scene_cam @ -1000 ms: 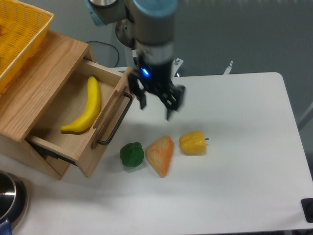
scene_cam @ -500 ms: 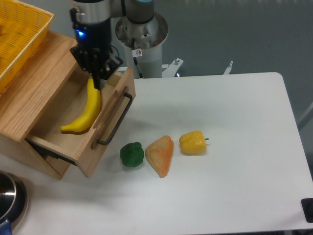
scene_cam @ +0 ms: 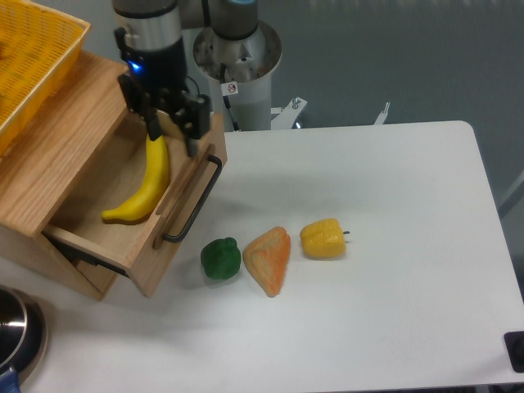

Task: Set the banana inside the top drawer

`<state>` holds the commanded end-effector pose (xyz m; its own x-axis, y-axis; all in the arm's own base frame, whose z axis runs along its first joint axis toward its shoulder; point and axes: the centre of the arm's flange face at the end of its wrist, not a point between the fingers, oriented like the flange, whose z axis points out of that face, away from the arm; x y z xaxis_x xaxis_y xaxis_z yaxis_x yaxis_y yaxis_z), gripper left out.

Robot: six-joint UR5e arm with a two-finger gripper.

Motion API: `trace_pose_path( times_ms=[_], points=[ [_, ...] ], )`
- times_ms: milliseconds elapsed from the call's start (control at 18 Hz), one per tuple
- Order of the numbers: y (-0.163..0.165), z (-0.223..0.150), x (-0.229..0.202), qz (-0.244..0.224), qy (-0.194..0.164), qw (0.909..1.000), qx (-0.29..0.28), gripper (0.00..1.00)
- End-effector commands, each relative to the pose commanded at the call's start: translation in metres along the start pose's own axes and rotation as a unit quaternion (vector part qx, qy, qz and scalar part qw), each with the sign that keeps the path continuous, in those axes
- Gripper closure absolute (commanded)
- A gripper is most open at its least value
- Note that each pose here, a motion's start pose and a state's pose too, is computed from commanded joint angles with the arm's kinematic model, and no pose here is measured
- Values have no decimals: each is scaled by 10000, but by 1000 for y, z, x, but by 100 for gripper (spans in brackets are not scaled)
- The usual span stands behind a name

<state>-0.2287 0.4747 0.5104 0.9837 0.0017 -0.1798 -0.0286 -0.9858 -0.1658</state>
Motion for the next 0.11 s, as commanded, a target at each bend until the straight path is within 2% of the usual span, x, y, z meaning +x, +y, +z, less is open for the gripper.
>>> trace_pose_path(
  times_ms=[111],
  points=[
    [5, 6, -12, -117, 16, 9999, -62, 0]
  ],
)
